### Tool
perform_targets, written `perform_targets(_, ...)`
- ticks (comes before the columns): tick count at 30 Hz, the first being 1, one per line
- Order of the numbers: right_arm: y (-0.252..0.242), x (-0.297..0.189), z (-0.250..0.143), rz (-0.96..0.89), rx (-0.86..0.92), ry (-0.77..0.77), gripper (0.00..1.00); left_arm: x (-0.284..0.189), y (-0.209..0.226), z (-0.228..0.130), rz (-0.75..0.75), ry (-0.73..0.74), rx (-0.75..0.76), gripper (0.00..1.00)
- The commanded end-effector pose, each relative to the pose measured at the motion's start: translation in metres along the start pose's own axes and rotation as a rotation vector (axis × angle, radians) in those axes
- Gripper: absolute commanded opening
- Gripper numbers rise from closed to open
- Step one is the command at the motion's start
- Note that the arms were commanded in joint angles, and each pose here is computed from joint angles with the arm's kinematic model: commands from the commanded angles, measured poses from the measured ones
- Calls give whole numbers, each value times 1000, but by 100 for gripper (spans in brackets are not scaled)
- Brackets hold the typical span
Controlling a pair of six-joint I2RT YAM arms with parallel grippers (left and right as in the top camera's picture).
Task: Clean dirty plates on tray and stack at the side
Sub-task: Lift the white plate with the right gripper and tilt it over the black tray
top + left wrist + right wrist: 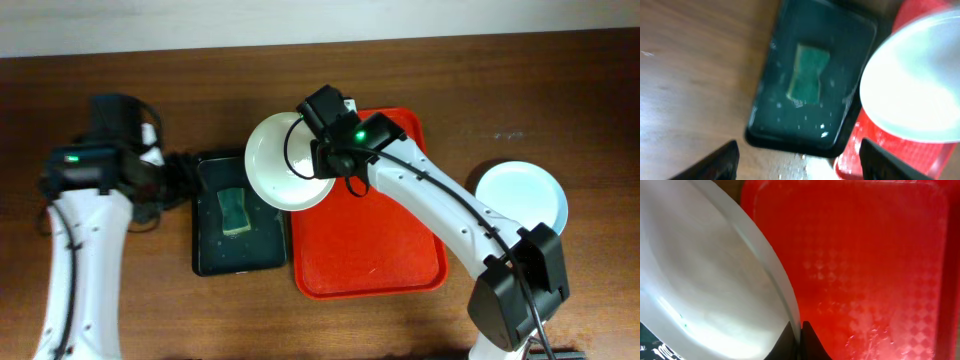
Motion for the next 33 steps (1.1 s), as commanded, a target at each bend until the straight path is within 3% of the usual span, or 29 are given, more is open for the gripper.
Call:
perform_targets(1, 5, -19, 2, 68, 29, 0, 4, 60, -13, -25, -119, 81, 68, 74)
perform_targets(6, 0, -19, 2, 23, 27, -10, 4, 112, -5, -46, -109, 64, 83, 57)
perform_targets(8, -2, -19, 2, 12, 26, -8, 4, 122, 3, -49, -44, 43, 86, 44)
perform_targets(9, -2, -19, 1, 12, 26, -7, 4, 128, 8, -50, -5, 22, 88, 43)
perform_targets(17, -4, -19, 2, -3, 27, -16, 4, 147, -6, -38, -15, -78, 215, 58)
perform_targets(24, -4, -19, 2, -6, 27, -18, 4, 179, -9, -21, -14, -29, 227, 51)
perform_targets(26, -4, -18, 2, -6, 26, -17, 4, 193, -7, -22, -10, 1, 223, 45)
perform_targets(27, -4, -18, 2, -7, 26, -16, 4, 198, -6, -23, -8, 15, 221, 32)
perform_targets(28, -4, -18, 2, -8, 26, -15, 4, 201, -6, -25, -11, 30, 219, 10)
perform_targets(29, -4, -18, 2, -9, 25, -14, 4, 201, -7, -27, -23, 39, 215, 0)
perform_targets(33, -3, -17, 0, -12, 20, -8, 4, 183, -11, -20, -29, 70, 204, 0)
Point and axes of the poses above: each gripper's point midway between its finger pads, its own x axis out along the fingers, its own y axis along the line the jaws close on, z = x × y, the point moved 8 cm from there along -x, back along the fingers, and after that the axes turned 14 degrees about x, right-handed, at the moved point
